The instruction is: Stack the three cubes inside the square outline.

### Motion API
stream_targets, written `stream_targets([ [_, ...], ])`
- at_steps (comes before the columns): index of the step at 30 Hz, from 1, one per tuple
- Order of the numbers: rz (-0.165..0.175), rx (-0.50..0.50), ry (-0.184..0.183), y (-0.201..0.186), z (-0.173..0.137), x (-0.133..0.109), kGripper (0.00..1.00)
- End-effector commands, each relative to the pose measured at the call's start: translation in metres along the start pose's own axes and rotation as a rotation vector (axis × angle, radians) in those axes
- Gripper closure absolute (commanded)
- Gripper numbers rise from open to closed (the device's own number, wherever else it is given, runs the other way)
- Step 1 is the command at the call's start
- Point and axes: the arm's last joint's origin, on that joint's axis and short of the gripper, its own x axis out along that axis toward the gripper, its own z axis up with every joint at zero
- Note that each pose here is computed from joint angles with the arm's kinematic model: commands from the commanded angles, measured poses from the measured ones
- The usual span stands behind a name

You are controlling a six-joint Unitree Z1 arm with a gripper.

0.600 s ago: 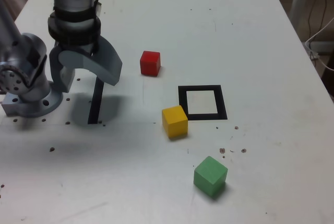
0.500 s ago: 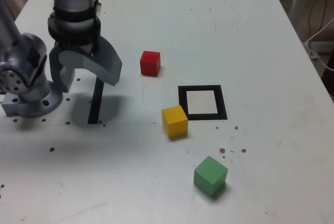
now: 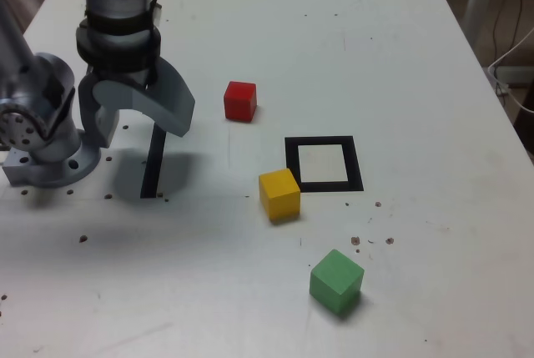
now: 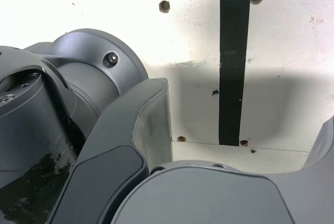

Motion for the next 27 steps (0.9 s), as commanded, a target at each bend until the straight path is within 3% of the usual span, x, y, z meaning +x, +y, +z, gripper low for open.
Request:
stream_targets([
  [1, 0.001, -0.002, -0.002, 0.000, -0.001, -0.001, 0.01],
  [6, 0.007, 0.002, -0.021, 0.001, 0.001, -0.008, 0.00],
  [17, 0.066, 0.015, -0.074, 0.011, 0.019, -0.033, 0.00],
  [27, 0.105, 0.046, -0.070, 0.032, 0.048, -0.047, 0.00],
])
